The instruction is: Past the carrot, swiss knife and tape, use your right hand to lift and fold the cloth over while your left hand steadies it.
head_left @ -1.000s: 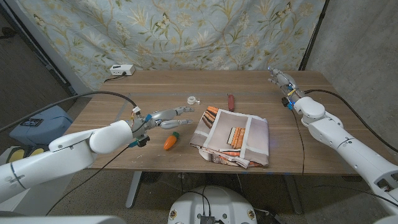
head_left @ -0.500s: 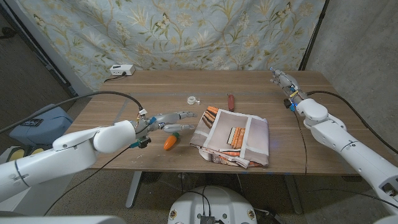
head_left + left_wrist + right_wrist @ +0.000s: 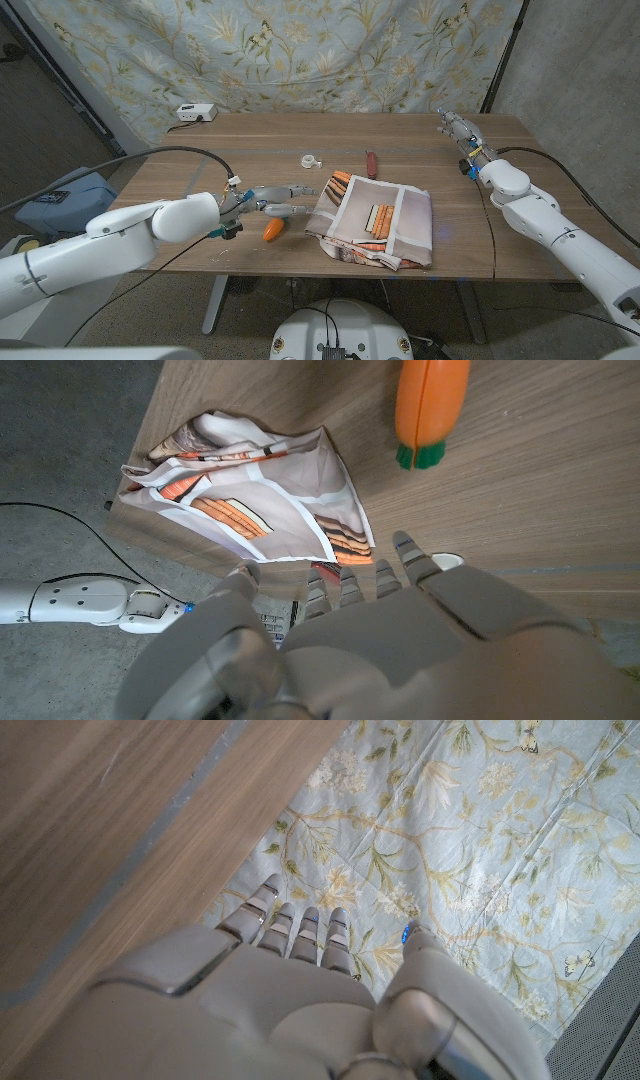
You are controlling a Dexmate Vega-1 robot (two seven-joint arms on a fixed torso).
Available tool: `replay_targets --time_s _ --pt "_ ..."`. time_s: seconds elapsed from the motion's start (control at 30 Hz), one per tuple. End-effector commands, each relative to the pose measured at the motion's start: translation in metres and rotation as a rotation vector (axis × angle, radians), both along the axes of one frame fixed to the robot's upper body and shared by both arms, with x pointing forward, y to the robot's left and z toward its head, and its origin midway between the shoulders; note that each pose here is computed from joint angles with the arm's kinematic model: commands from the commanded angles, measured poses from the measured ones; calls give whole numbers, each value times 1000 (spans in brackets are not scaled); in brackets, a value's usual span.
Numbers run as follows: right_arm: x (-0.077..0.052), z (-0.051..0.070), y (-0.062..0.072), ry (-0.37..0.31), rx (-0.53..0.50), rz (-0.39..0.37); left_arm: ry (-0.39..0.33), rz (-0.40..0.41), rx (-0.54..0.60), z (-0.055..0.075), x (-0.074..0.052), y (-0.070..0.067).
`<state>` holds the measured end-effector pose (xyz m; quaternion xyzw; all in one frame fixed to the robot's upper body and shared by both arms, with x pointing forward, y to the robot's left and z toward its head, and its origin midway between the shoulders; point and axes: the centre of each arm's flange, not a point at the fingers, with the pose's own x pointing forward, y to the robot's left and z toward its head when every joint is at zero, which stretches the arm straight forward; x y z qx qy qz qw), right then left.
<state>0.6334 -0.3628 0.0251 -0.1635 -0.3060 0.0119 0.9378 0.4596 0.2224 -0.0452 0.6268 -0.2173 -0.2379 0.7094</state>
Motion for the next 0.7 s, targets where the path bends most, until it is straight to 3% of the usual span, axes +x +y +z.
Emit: replay_targets --time_s 0.03,0.23,0.7 --pt "0 0 1 -4 -13 -5 15 12 12 -5 -6 3" --pt "-2 -2 1 -1 -5 -11 5 34 28 -4 -5 5" --pt "-7 -9 -1 3 -11 -10 55 66 97 -7 -2 5"
